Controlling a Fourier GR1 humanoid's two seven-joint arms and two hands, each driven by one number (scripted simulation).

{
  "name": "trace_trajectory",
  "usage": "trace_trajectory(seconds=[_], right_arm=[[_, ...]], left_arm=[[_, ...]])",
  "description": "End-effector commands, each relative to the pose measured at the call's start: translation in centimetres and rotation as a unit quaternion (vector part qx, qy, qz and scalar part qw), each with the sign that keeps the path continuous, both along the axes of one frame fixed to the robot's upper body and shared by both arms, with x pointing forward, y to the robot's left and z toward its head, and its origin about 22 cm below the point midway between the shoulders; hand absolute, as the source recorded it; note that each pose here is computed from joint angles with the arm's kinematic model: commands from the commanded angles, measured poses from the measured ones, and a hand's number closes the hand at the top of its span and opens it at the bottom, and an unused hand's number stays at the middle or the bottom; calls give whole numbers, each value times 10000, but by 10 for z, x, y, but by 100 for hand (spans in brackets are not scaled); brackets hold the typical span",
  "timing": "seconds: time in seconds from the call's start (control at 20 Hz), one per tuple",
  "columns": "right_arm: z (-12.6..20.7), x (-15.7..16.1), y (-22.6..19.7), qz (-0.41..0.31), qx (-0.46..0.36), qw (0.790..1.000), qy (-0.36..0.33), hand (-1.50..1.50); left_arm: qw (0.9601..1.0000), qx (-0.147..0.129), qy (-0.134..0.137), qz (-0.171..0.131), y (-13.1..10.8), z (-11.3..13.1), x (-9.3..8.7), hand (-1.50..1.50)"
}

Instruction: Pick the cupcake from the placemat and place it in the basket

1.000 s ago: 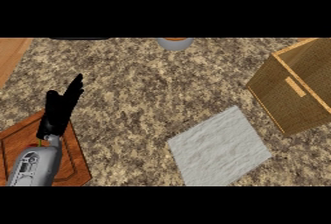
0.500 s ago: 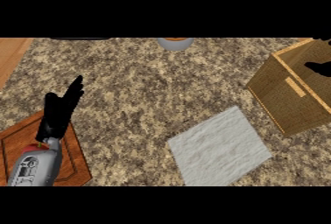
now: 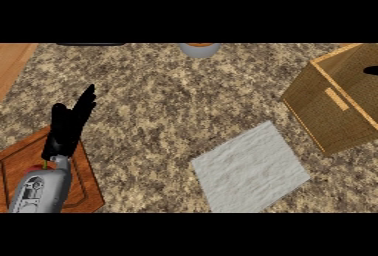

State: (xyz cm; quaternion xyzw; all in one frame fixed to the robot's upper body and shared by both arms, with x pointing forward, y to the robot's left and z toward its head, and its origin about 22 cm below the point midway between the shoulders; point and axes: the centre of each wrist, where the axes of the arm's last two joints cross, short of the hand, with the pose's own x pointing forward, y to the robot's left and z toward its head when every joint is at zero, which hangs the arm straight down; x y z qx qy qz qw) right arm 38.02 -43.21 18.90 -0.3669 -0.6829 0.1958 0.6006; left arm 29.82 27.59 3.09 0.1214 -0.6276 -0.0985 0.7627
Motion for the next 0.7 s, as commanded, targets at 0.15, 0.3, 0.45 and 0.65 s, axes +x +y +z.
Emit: trace_trajectory(seconds=[0.15,0.3,0.45,0.65], right_arm=[[27,-28,-58,-926,806,9912,-500,-150],[32,-49,-93,-1228,1264,9832,-469,-150],[37,-76,-125,-1322,1298,9821,-327,-150],[38,-132,-171,-1376,1244,9818,-412,-150]], left_arm=[[10000,-26,40,-24,-2,-6,0,0],[10000,-1,-3,-41,-9,3,1,0],[10000,-15,-8,-36,8,-2,1,0],[10000,-14,6,33,-1,-17,-11,0]])
